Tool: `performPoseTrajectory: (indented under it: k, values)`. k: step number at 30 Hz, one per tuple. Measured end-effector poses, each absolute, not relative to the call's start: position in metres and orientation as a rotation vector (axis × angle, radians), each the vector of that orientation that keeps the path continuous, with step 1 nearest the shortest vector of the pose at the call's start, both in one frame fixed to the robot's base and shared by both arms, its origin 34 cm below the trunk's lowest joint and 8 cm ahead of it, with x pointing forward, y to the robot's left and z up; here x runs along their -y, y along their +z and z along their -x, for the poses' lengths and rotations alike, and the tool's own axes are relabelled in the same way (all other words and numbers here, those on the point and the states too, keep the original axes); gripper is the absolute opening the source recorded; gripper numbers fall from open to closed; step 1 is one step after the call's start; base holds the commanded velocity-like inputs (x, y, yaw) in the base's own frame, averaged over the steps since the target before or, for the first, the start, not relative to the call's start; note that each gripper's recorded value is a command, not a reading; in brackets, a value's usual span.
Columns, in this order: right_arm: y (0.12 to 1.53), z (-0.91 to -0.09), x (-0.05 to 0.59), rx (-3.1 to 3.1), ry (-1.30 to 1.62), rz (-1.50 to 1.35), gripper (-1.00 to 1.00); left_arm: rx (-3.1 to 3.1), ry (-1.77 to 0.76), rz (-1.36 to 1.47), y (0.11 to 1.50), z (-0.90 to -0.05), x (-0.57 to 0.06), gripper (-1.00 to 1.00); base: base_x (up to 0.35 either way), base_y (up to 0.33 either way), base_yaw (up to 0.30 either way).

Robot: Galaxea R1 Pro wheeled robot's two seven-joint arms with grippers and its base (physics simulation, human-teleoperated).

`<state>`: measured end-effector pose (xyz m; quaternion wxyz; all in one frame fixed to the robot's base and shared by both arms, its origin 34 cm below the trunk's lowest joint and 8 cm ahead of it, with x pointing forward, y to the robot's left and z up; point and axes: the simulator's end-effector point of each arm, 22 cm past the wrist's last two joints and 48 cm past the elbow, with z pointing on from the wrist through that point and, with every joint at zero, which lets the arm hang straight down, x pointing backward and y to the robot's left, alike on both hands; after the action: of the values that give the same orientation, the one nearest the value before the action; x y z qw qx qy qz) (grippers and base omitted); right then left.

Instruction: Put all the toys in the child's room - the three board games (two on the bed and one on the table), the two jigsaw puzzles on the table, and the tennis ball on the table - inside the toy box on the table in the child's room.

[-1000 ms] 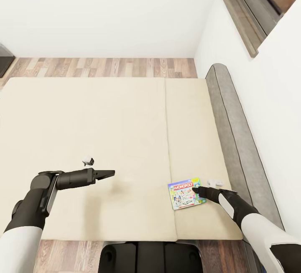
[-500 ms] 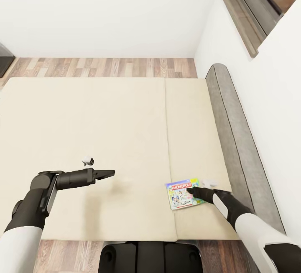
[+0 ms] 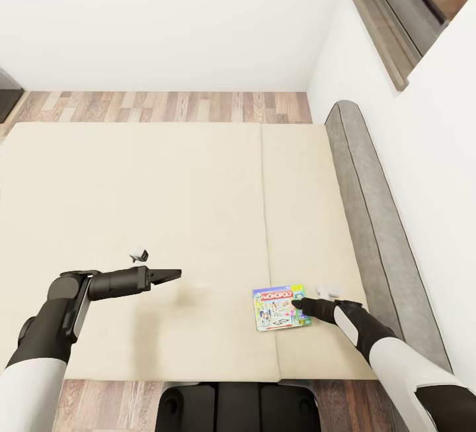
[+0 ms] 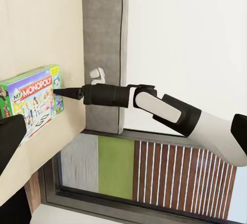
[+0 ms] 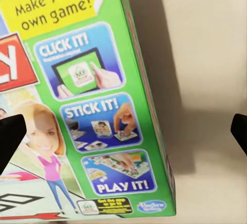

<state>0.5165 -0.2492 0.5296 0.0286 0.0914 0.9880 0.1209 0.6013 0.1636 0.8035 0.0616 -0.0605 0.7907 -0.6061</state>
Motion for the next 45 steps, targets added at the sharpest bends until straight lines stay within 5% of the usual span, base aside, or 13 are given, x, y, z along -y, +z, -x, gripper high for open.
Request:
performPoseTrajectory:
  k: [45]
  values:
    - [0.53, -0.517, 0.229, -3.043, 0.417, -0.286, 1.0, -2.391, -1.837, 0.183, 0.803, -0.601, -0.162, 1.0, 0.0, 0.0, 0.0]
